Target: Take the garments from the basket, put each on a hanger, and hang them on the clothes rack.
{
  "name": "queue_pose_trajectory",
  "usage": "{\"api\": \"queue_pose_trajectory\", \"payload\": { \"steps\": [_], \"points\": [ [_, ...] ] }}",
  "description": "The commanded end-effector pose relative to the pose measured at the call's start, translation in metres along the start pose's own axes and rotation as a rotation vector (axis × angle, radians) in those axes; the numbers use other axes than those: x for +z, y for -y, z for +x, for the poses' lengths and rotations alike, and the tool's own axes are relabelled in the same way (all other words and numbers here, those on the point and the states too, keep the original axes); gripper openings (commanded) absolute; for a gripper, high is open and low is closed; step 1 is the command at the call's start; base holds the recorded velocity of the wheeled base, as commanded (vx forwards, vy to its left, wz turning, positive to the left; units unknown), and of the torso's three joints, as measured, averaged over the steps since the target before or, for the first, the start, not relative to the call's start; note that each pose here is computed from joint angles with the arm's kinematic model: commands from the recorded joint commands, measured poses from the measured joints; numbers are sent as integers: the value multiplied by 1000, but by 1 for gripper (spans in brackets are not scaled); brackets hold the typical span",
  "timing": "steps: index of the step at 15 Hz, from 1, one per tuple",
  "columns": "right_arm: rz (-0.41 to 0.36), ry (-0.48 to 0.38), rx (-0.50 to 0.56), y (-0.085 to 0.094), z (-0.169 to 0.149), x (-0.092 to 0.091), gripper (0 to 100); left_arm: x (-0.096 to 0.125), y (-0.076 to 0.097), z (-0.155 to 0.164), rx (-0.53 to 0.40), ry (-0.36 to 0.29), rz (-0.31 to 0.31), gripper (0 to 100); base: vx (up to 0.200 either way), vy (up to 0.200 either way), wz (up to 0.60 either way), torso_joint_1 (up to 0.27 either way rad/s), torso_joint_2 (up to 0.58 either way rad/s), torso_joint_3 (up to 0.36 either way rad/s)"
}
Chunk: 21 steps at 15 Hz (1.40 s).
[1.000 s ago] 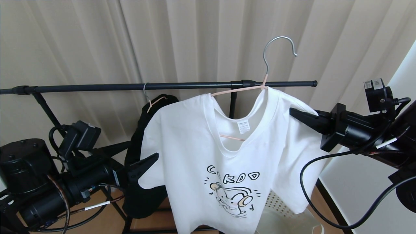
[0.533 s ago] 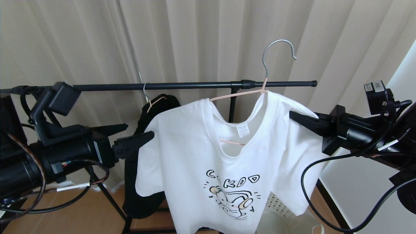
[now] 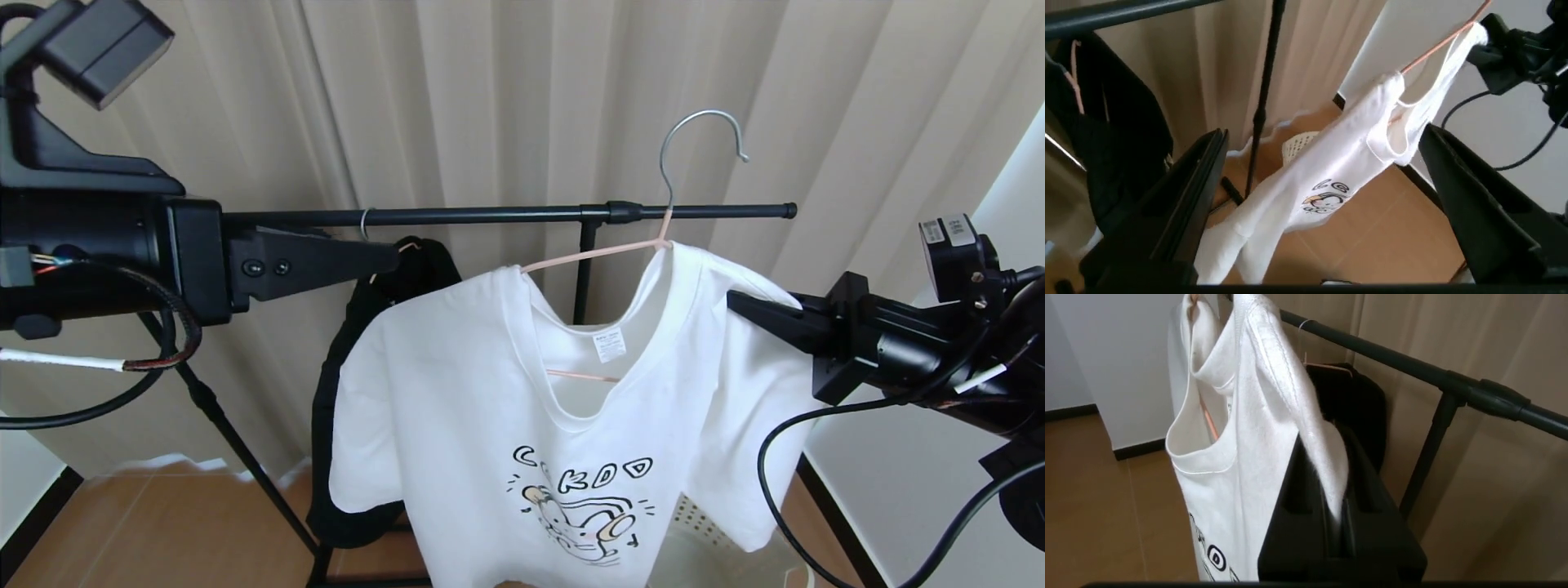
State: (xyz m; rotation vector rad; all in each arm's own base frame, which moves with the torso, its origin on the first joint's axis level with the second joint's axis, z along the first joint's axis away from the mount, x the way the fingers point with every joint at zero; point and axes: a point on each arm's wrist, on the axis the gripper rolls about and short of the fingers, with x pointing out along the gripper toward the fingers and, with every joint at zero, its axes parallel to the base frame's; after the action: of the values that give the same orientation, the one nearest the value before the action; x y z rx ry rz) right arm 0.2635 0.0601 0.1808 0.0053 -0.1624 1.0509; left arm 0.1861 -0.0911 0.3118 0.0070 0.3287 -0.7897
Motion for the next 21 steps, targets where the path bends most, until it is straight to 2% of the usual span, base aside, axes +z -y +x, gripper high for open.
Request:
{"api": "queue_pose_trajectory", "payload": {
  "steps": [1, 4, 6, 7, 9, 16, 19, 21],
  "points": [
    [10, -7, 8, -2, 1, -3, 0, 10, 10, 23, -77, -71, 61, 100, 0, 0, 0, 0, 0, 0],
    [13, -8, 14, -4, 2, -3, 0, 12, 27, 45, -169, -157, 111, 100, 0, 0, 0, 0, 0, 0],
    [15, -10, 17, -4, 2, -4, 0, 8, 24, 63, -185, -188, 190, 100, 0, 0, 0, 0, 0, 0],
    [16, -12, 17, -4, 2, -5, 0, 9, 22, 69, -200, -188, 229, 100, 0, 0, 0, 0, 0, 0],
    [12, -8, 18, -4, 2, -4, 0, 12, 21, 79, -246, -178, 265, 100, 0, 0, 0, 0, 0, 0],
    [10, -8, 20, -6, 1, -4, 0, 17, 1, 111, -234, -183, 422, 100, 0, 0, 0, 0, 0, 0],
    [10, -8, 20, -5, 2, -4, 0, 24, 3, 102, -251, -235, 447, 100, 0, 0, 0, 0, 0, 0],
    [10, -9, 21, -6, 2, -5, 0, 23, 3, 103, -256, -243, 466, 100, 0, 0, 0, 0, 0, 0]
  ]
}}
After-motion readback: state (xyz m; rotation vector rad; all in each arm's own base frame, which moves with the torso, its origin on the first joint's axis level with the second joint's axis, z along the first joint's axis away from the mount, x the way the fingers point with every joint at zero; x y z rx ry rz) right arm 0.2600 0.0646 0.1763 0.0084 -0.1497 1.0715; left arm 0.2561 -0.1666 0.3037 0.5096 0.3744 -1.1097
